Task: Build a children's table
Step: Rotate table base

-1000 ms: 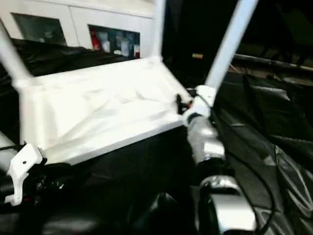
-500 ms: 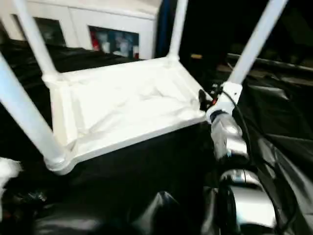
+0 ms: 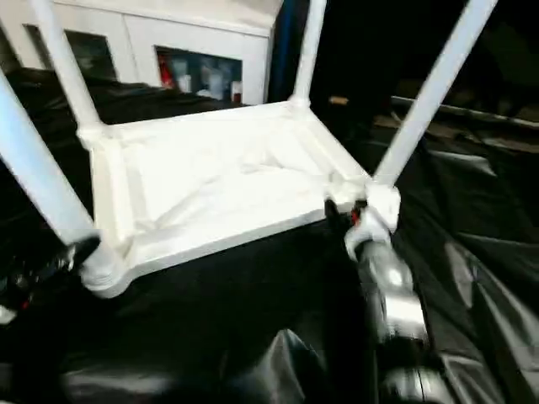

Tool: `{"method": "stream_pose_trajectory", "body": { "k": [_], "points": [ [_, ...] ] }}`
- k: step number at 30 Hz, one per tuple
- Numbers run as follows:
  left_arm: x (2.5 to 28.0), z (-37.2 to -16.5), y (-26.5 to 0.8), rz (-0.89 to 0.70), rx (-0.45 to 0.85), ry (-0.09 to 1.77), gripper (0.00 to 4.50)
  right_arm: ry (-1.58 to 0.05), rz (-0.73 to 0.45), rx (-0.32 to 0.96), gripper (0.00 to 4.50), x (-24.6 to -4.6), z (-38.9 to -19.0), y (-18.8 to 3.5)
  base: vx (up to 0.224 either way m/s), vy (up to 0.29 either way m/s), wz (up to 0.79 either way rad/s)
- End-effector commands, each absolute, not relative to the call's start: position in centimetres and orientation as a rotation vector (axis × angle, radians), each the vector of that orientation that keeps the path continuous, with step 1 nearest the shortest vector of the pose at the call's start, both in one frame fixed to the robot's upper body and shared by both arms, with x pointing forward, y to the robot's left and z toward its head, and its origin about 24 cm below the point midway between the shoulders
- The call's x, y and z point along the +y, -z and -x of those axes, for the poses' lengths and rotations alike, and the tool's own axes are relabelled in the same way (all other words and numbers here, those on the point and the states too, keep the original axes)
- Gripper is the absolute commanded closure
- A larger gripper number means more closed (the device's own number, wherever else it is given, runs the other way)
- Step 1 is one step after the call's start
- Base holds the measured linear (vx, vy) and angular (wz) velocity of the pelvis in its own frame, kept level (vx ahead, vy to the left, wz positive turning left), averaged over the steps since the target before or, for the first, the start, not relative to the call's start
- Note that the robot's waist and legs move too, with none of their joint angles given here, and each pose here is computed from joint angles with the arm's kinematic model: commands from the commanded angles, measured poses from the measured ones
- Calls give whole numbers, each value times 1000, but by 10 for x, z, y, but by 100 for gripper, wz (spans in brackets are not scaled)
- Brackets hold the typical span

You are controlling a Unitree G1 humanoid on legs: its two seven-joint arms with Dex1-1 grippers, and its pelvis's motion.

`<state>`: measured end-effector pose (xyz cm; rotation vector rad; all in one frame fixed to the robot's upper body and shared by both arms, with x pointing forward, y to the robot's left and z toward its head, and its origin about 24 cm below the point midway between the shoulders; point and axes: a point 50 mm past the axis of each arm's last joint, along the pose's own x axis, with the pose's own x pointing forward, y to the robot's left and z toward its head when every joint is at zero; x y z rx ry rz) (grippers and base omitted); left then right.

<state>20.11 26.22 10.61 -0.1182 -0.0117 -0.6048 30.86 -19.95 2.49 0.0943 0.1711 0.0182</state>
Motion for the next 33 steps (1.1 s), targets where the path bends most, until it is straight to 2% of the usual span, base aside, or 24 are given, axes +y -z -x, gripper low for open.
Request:
{"method": "stream_pose_trajectory", "body": {
  "k": [1, 6, 9, 13, 15, 17, 23, 26, 27, 33],
  "points": [
    [255, -203, -106, 129, -5, 636, 56, -1, -68, 181, 0, -203, -306, -27, 0, 0, 0],
    [228, -215, -114, 186, -17, 762, 30, -27, -16, 299, 0, -201, -306, -16, 0, 0, 0],
    [206, -222, -124, 235, -45, 886, 3, -66, 5, 343, 0, -194, -313, -14, 0, 0, 0],
    [183, -224, -130, 287, -29, 1025, 3, -115, 30, 384, 0, -184, -322, -12, 0, 0, 0],
    [158, -225, -129, 286, 36, 1171, 3, -217, 39, 410, 0, -165, -332, -13, 0, 0, 0],
    [154, -225, -129, 281, 42, 1190, 3, -239, 36, 414, 0, -161, -333, -13, 0, 0, 0],
    [133, -233, -126, 270, 68, 1294, 3, -375, 52, 420, 0, -130, -339, -16, 0, 0, 0],
    [129, -235, -128, 275, 72, 1317, 3, -398, 50, 420, 0, -124, -340, -17, 0, 0, 0],
    [121, -236, -131, 282, 70, 1354, 3, -429, 49, 420, 0, -116, -341, -17, 0, 0, 0],
    [106, -229, -129, 300, 78, 1421, 3, -447, 76, 410, 0, -109, -341, -18, 0, 0, 0]
  ]
}}
